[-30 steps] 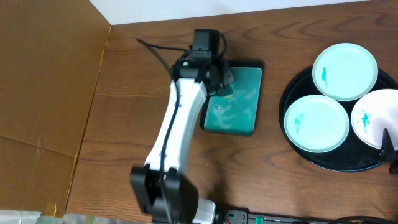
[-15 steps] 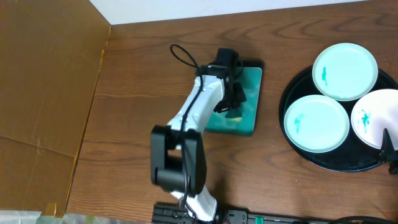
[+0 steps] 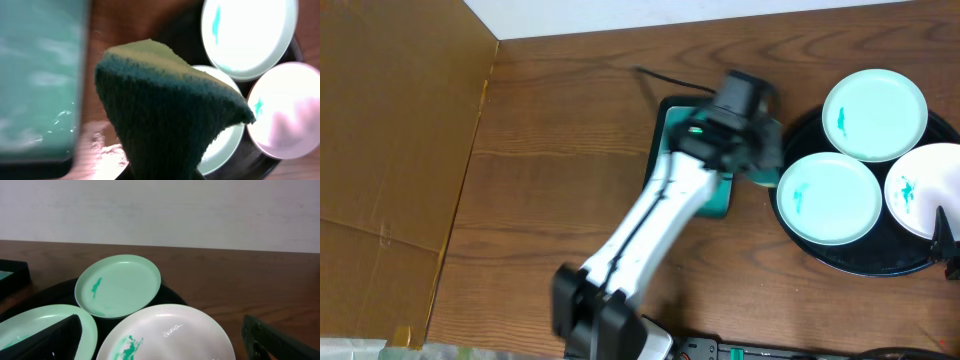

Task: Clean dirty plates on tray and stack at the side
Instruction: 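Carry the sponge with the left gripper onto the lower-left plate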

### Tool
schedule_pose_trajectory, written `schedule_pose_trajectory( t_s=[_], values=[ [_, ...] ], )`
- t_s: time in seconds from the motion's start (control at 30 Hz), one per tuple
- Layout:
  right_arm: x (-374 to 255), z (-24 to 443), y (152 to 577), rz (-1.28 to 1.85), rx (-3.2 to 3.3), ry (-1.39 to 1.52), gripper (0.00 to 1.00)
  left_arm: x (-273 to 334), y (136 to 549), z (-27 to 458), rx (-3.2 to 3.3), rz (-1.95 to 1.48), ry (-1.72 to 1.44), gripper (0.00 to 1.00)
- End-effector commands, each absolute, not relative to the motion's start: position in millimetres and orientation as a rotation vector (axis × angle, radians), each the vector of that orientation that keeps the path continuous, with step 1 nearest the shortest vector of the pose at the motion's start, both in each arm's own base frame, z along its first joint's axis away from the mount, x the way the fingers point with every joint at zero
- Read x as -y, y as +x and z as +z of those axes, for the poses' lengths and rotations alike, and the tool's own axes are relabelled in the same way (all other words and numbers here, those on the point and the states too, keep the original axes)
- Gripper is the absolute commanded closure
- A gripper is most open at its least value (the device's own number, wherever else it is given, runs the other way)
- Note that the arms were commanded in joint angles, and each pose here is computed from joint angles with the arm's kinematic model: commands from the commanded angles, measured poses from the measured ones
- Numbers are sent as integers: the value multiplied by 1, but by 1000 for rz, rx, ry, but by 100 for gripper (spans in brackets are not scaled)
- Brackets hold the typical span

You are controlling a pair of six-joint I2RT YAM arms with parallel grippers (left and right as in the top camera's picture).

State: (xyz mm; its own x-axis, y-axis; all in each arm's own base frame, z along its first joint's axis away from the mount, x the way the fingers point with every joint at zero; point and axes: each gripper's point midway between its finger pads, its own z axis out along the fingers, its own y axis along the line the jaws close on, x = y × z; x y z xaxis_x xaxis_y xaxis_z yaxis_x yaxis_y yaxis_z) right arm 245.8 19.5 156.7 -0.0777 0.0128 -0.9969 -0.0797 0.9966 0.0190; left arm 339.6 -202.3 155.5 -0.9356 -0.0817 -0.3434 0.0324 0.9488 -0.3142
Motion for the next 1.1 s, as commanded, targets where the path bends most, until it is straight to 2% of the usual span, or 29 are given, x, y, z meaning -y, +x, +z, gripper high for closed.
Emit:
schedule_pose_trajectory(
  t_s=[0.0, 0.1, 0.33, 0.43, 0.47, 0.5, 0.6, 0.67, 0.83, 1.07],
  values=[
    [-15, 156, 246, 73, -1649, -24, 1, 237, 328, 108, -2832, -442, 47, 93],
    [-15, 156, 246, 73, -1649, -24, 1, 269, 325, 79, -2839, -440, 196, 93],
    [-15, 156, 246, 73, -1649, -24, 1, 289, 314, 39, -2880, -368, 292, 92],
    [-15, 156, 246, 73, -1649, -24, 1, 296, 312, 36, -2873, -376, 314, 83],
    [-15, 156, 246, 73, -1649, -24, 1, 298, 311, 36, -2870, -379, 320, 64],
    [-15, 156, 246, 73, -1649, -24, 1, 299, 310, 36, -2869, -381, 327, 54],
    [-15, 156, 246, 73, -1650, -24, 1, 302, 311, 41, -2854, -394, 331, 36],
    [-15, 156, 246, 73, -1649, -24, 1, 303, 315, 51, -2836, -408, 323, 31],
    [-15, 156, 246, 73, -1649, -24, 1, 290, 335, 107, -2736, -471, 246, 28],
    [-15, 156, 246, 73, -1649, -24, 1, 209, 366, 192, -2566, -502, -12, 27]
  ],
)
